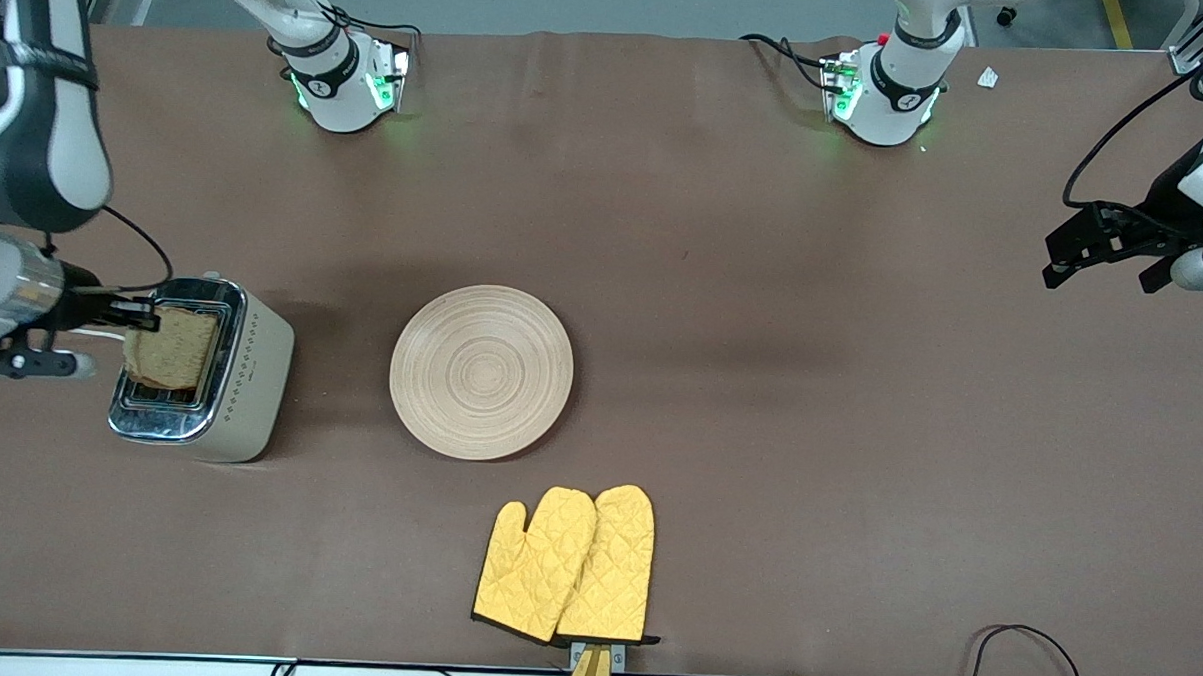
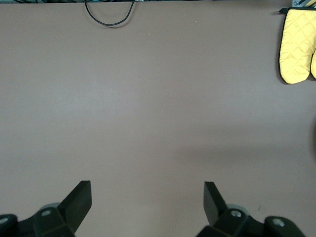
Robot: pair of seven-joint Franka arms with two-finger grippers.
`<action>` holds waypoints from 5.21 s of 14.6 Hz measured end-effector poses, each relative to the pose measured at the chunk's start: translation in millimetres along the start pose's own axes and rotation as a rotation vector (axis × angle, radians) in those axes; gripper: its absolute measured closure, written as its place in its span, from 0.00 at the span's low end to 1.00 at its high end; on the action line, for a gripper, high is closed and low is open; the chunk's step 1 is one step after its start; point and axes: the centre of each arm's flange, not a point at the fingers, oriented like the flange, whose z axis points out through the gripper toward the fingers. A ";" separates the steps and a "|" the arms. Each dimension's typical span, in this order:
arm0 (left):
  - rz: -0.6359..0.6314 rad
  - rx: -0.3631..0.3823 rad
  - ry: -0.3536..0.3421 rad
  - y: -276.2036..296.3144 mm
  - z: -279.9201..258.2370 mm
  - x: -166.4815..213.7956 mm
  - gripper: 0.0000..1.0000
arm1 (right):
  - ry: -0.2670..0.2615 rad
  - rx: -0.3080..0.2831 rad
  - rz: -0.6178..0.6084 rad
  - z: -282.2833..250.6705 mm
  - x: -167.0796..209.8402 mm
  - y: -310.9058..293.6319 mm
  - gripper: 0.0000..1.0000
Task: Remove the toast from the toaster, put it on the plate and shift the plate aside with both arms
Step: 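Lift the bread slice out of the toaster with the right gripper, then lower the bread onto the wooden plate and open the right gripper, then retract the right gripper while the left gripper reaches the plate rim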
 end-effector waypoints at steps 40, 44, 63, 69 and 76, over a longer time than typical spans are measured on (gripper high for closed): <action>-0.001 0.000 -0.001 -0.5 0.1 0.0 0.00 | -0.112 0.373 0.143 227.5 1.5 -252.4 0.89; -0.001 0.000 -0.001 -0.5 0.1 0.0 0.00 | -0.132 0.367 0.167 238.8 3.3 -235.5 0.88; 0.035 -0.133 -0.267 16.2 108.8 16.8 0.00 | 0.072 0.028 -0.021 1.5 -25.6 -132.4 0.00; -0.043 -0.453 -0.396 78.0 255.0 46.9 0.00 | 0.124 -0.010 0.029 -70.3 -50.2 -67.0 0.00; -0.191 -0.757 -0.391 256.9 385.5 27.0 0.00 | 0.121 -0.005 0.038 -113.3 -85.2 -37.2 0.00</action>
